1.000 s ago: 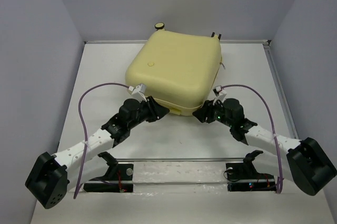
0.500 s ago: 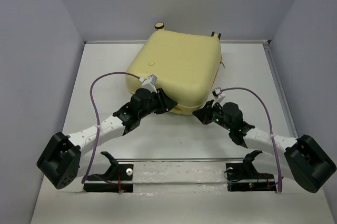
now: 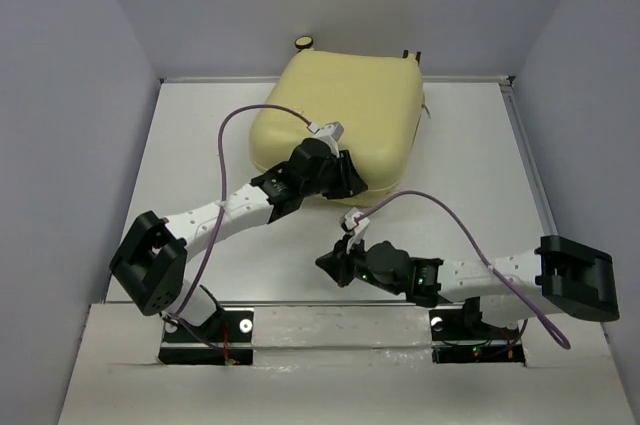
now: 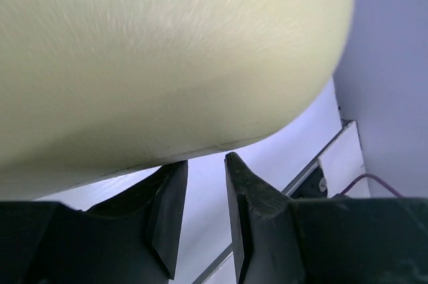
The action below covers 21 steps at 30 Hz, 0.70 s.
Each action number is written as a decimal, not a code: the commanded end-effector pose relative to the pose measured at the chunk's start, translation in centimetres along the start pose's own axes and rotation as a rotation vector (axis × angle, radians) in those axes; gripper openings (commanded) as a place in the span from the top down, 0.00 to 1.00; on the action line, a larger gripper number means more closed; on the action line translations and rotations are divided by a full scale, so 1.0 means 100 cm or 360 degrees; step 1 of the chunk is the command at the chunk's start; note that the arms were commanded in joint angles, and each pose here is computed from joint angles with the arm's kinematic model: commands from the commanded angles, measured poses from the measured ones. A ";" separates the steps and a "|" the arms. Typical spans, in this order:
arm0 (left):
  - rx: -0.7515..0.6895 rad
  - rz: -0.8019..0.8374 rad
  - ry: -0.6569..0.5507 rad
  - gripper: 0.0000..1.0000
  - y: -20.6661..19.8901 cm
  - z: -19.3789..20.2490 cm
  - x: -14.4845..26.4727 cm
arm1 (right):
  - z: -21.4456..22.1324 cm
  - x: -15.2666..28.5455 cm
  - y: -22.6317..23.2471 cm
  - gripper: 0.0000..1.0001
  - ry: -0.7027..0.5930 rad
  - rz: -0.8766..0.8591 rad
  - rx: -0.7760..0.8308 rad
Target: Pack the luggage
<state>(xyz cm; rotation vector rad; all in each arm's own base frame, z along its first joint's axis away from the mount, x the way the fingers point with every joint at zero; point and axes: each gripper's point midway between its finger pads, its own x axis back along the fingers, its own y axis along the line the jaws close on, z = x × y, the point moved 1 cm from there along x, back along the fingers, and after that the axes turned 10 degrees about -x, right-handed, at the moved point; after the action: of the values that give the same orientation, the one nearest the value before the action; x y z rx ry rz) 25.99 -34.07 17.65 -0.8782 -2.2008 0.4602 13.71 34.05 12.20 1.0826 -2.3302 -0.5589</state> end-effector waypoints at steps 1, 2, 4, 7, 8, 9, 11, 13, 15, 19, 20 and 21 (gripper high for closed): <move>-0.0127 0.0173 -0.0452 0.60 -0.051 -0.095 0.017 | -0.017 0.005 0.017 0.93 -0.0114 0.0032 0.0011; -0.0129 0.0172 -0.0452 0.60 -0.052 -0.097 0.016 | -0.022 0.007 0.012 0.93 -0.0166 0.0064 -0.0004; -0.0126 0.0208 -0.0438 0.60 -0.057 -0.097 0.015 | -0.027 0.011 0.005 0.93 -0.0217 0.0104 -0.0009; -0.0137 0.0210 -0.0453 0.60 -0.060 -0.102 0.018 | -0.033 0.010 0.007 0.93 -0.0252 0.0108 0.0004; -0.0154 0.0146 -0.0512 0.59 -0.055 -0.109 0.027 | -0.035 0.011 0.002 0.93 -0.0256 0.0164 0.0016; -0.0153 0.0146 -0.0518 0.58 -0.056 -0.110 0.034 | -0.039 0.012 -0.006 0.93 -0.0266 0.0229 0.0020; -0.0198 0.0059 -0.0584 0.54 -0.049 -0.119 0.058 | -0.046 0.022 -0.030 0.93 -0.0268 0.0377 0.0019; -0.0200 -0.0050 -0.0637 0.48 -0.033 -0.126 0.074 | -0.066 0.031 -0.066 0.93 -0.0340 0.0508 -0.0074; -0.0211 -0.0102 -0.0647 0.43 -0.021 -0.121 0.094 | -0.073 0.048 -0.084 0.88 -0.0345 0.0491 -0.0182; -0.0195 -0.0184 -0.0592 0.41 0.006 -0.086 0.105 | -0.096 0.073 -0.125 0.48 -0.0457 0.0655 -0.0260; -0.0186 -0.0180 -0.0576 0.41 0.009 -0.080 0.104 | -0.097 0.074 -0.128 0.45 -0.0450 0.0662 -0.0259; -0.0167 -0.0163 -0.0553 0.41 0.011 -0.072 0.102 | -0.102 0.074 -0.133 0.42 -0.0448 0.0685 -0.0244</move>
<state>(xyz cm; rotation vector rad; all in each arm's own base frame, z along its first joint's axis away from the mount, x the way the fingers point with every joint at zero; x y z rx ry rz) 27.16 -26.64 31.53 -0.8484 -2.6397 0.5631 23.06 20.05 16.33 0.4734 -2.6457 -0.8113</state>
